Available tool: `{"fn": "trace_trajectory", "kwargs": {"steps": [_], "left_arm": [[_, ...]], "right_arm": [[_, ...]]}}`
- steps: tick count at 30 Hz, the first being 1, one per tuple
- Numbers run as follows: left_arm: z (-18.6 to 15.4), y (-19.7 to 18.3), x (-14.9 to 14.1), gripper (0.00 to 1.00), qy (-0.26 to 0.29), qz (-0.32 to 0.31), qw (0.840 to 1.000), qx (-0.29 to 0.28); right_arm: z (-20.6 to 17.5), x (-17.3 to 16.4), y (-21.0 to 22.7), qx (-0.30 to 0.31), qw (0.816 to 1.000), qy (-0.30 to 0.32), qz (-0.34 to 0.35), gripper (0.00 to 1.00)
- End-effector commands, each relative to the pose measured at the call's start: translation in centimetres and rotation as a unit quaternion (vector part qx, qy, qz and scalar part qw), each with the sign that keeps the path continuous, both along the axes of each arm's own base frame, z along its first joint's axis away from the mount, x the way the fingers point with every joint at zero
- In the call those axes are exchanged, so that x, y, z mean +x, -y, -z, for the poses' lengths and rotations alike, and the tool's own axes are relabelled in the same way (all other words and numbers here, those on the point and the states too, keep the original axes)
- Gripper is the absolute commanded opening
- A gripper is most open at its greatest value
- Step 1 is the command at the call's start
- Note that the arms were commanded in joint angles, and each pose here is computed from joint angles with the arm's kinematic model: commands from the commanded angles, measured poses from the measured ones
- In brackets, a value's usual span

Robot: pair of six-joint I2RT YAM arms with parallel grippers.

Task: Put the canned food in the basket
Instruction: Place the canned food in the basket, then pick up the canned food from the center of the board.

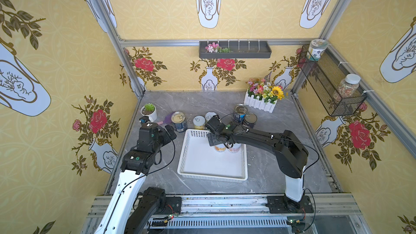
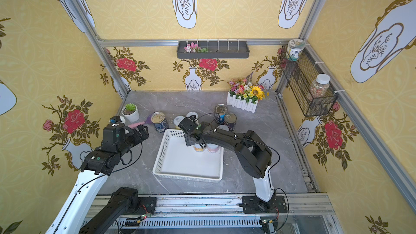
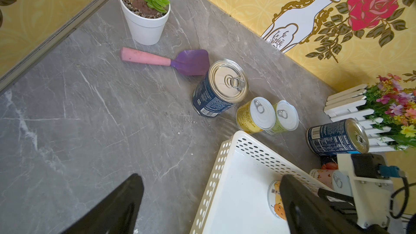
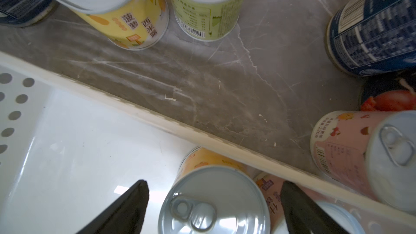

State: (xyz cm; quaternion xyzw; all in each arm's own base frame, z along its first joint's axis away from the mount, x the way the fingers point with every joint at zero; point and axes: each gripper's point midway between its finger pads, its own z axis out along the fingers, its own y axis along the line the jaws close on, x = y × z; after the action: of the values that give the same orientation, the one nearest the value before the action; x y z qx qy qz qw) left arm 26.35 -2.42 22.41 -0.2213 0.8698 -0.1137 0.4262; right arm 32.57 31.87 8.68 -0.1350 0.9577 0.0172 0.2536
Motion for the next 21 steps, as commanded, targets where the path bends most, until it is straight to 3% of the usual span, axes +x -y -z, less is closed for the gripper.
{"fn": "trace_trajectory", "kwargs": {"steps": [1, 12, 21], "left_arm": [[0.1, 0.0, 0.1, 1.0, 0.002, 0.003, 1.0, 0.002], [0.2, 0.0, 0.1, 1.0, -0.001, 0.003, 1.0, 0.003], [1.2, 0.0, 0.6, 1.0, -0.024, -0.001, 1.0, 0.006]], "right_arm": [[-1.9, 0.3, -0.1, 0.006, 1.0, 0.024, -0.006, 0.96], [-12.3, -1.4, 1.8, 0.077, 0.992, 0.101, -0.017, 1.0], [-19.0, -2.6, 11.7, 0.13, 0.962, 0.238, 0.03, 0.97]]}}
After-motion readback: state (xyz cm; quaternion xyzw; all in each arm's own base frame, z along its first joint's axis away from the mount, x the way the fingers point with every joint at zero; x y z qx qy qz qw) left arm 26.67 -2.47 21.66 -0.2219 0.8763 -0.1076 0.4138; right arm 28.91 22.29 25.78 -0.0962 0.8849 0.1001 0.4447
